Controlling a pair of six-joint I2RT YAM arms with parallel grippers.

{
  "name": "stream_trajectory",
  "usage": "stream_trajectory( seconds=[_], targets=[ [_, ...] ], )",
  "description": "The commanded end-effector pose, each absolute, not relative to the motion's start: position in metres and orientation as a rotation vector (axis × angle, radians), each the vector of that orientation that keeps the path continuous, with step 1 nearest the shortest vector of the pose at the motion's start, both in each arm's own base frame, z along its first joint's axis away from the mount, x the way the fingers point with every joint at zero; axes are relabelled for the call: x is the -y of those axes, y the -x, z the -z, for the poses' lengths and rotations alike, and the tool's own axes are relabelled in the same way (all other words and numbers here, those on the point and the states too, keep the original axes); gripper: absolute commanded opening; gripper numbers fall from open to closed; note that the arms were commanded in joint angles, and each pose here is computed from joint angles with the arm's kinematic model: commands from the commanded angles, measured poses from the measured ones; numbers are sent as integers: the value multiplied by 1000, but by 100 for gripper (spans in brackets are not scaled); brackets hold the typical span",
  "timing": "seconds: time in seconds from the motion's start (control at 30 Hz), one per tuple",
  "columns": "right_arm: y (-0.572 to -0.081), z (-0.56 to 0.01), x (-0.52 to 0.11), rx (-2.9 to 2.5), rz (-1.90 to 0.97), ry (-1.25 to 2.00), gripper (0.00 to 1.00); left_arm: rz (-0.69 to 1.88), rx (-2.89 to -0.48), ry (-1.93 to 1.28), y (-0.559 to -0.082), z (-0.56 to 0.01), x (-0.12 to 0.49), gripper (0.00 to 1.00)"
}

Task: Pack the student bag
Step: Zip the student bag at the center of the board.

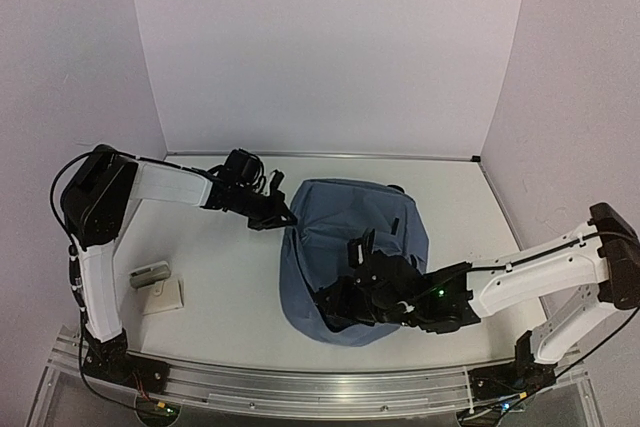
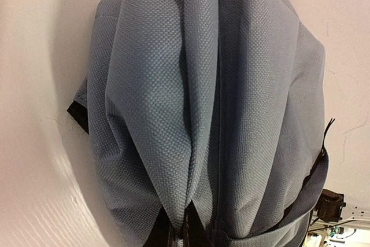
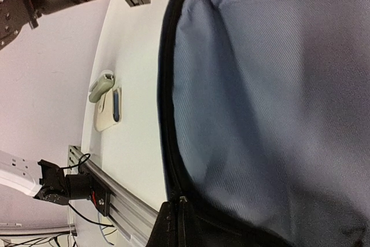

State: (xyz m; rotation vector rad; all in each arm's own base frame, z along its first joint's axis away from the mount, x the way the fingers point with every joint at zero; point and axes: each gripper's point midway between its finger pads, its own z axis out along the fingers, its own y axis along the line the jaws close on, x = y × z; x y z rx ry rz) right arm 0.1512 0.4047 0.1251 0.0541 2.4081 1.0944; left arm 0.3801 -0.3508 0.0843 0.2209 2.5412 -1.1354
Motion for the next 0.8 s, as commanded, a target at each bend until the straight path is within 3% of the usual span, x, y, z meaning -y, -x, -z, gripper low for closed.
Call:
stream_trajectory(
  seconds=[0.0,0.07,0.1,0.23,0.3,0.57,0.77],
  targets=[
    [-135,-131,-402,-2444,-1158,-37,0,1092,-2311,-256,-442,-130,349,0],
    [-135,-129,-400,-2445,-1146,-40,0,1087,-2314,-253,-442,-136,349,4],
    [-136,-128,-400,-2441,-1138,-41,0,1083,-2321,-245,-440,-138,347,12],
    [-144,-135,-407,-2406,-1119,-30,0,1056,-2372,-191,-422,-145,333,61],
    [-147,-137,-413,-2392,-1107,-20,0,1043,-2418,-160,-402,-145,326,72],
    [-156,-133,-429,-2374,-1059,19,0,1025,-2612,-145,-288,-133,324,83],
    [-158,-129,-438,-2375,-1044,33,0,994,-2702,4,-243,-125,307,84]
  ],
)
